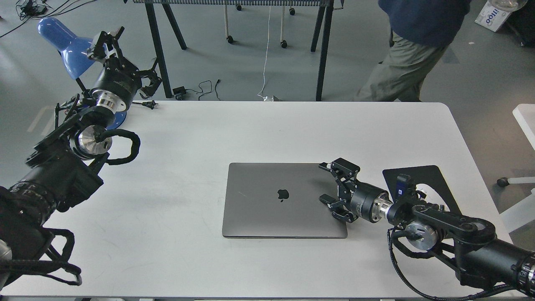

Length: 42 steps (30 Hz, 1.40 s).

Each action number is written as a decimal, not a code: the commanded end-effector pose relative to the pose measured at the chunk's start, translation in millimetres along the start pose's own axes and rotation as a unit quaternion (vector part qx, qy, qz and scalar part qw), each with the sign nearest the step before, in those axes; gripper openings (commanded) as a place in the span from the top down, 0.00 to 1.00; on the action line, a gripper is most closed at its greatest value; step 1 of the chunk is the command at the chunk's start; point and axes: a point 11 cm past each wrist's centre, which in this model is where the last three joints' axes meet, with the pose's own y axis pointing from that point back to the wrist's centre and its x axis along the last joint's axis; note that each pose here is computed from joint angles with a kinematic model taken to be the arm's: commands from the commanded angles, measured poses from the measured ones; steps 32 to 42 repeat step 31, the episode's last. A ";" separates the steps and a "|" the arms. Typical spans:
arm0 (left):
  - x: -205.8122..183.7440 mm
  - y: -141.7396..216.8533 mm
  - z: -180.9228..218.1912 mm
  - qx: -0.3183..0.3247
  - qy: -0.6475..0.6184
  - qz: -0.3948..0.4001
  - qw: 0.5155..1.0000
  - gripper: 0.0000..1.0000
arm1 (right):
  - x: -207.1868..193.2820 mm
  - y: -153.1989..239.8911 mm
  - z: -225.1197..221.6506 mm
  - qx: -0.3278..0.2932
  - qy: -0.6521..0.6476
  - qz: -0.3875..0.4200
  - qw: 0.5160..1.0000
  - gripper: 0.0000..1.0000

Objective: Close notebook with right arm

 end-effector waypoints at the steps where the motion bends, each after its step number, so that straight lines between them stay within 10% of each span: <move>1: 0.2 0.0 0.1 0.000 0.000 0.000 1.000 0.00 | -3.4 -0.2 -38.4 0.052 -0.005 -0.011 0.999 0.00; 15: 0.2 0.0 0.1 0.000 0.000 0.000 1.000 0.00 | 83.3 38.1 -211.3 0.303 -0.084 0.110 0.943 0.00; 42: 0.3 0.0 0.5 -0.001 0.001 0.001 1.000 0.00 | 107.2 34.7 -205.2 0.323 -0.162 0.147 0.921 0.00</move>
